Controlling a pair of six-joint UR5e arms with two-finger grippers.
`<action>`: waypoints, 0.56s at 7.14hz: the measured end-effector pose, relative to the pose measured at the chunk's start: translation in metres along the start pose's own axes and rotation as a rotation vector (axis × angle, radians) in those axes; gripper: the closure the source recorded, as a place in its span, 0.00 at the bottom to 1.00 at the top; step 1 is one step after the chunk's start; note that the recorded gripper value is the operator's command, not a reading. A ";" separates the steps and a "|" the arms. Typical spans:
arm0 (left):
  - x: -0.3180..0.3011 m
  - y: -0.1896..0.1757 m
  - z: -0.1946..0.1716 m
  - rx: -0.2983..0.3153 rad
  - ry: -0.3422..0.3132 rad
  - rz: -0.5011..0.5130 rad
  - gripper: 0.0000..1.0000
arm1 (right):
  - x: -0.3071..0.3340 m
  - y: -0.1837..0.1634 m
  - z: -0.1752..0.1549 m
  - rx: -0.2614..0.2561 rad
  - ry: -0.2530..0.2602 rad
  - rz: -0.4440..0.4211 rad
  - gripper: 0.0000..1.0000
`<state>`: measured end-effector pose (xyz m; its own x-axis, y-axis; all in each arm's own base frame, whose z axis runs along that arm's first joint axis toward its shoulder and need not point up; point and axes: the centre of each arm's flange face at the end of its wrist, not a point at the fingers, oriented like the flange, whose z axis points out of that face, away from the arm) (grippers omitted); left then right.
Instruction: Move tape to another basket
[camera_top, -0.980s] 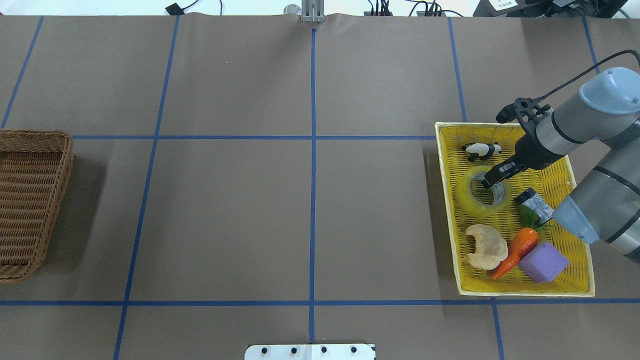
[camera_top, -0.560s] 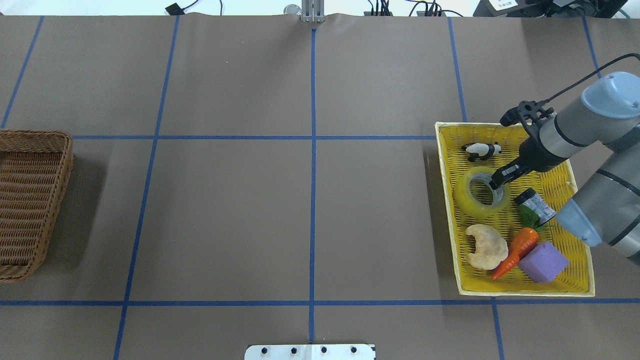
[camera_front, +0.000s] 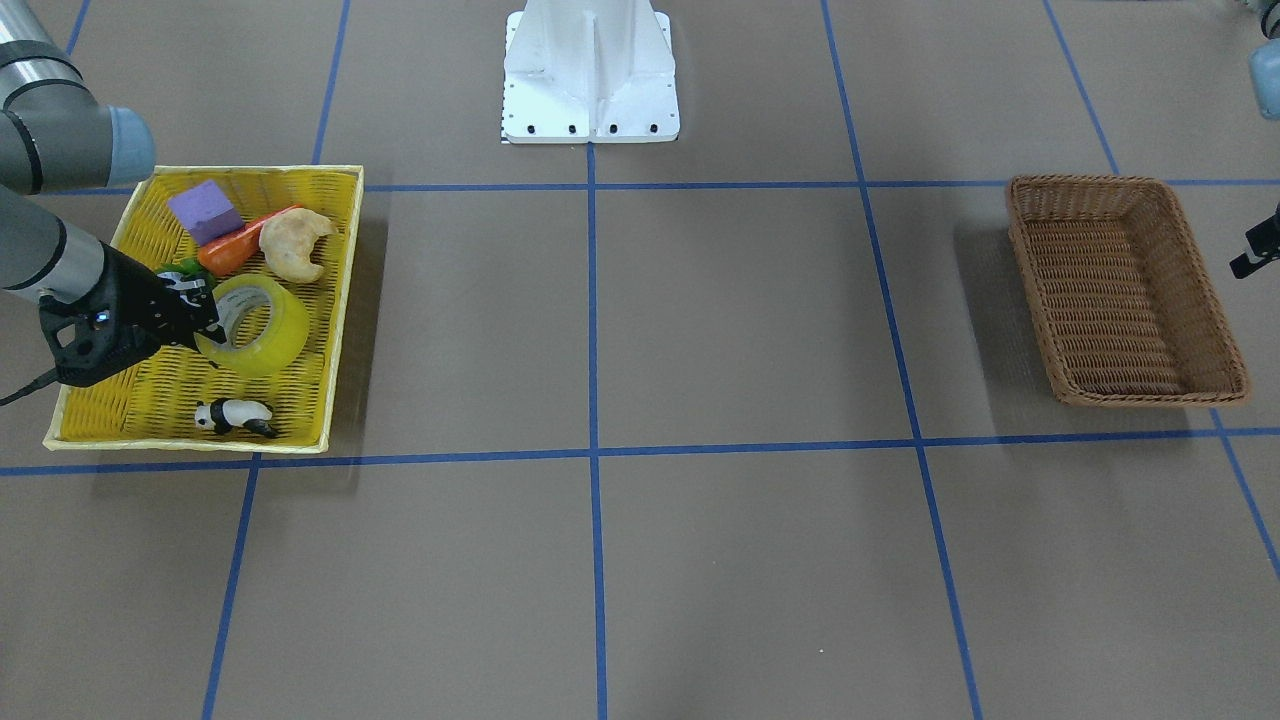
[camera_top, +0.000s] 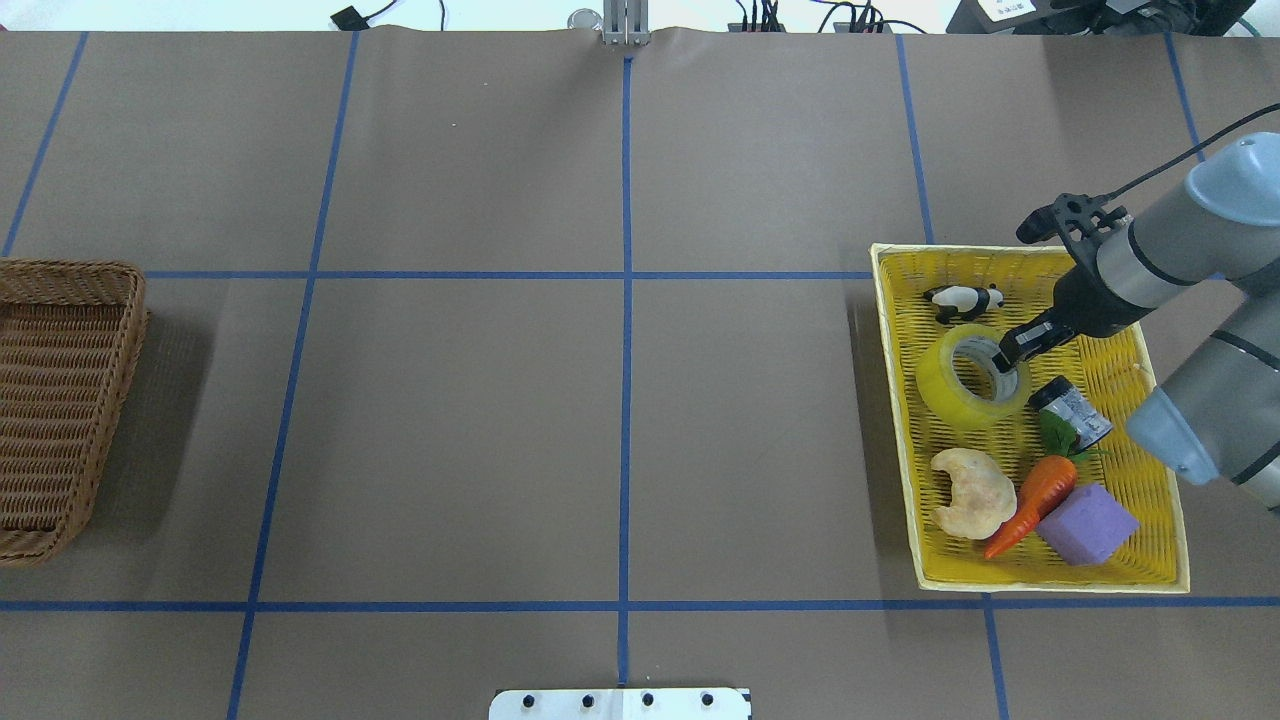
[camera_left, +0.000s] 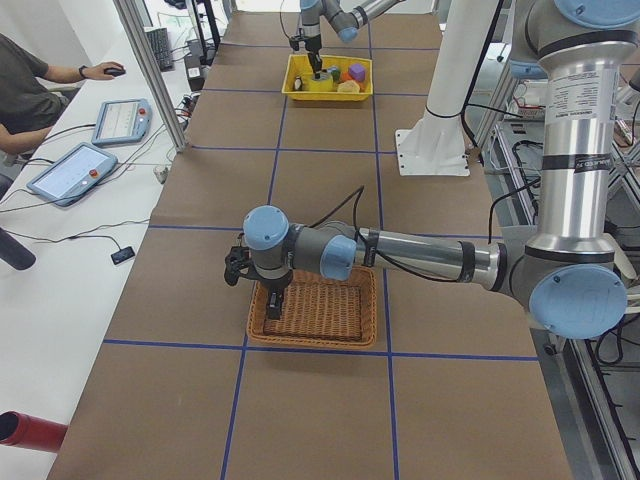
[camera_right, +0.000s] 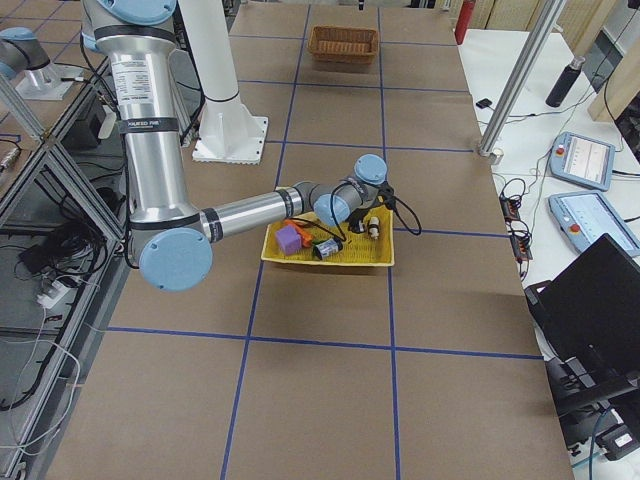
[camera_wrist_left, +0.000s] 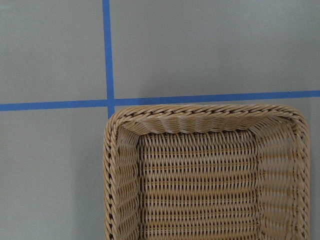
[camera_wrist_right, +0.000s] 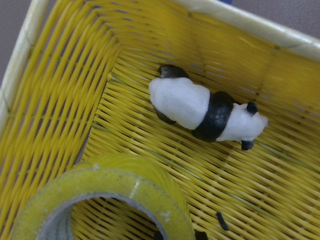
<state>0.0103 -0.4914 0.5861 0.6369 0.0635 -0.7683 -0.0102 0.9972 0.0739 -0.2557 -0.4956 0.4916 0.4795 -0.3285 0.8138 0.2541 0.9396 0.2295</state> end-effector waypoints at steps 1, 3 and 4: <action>0.008 0.000 -0.003 -0.002 0.046 0.009 0.02 | 0.000 -0.007 -0.025 0.006 -0.076 0.049 1.00; 0.034 -0.004 -0.013 0.007 0.170 0.059 0.02 | -0.031 -0.029 -0.056 -0.017 -0.217 0.122 1.00; 0.052 -0.006 -0.016 0.021 0.233 0.108 0.02 | -0.051 -0.036 -0.066 -0.066 -0.308 0.146 1.00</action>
<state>0.0313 -0.4935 0.5352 0.4380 0.1792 -0.8809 -0.0509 0.9833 0.1747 -0.2341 -0.5191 0.4068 0.2416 -0.1372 0.9606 0.2603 0.9628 0.0721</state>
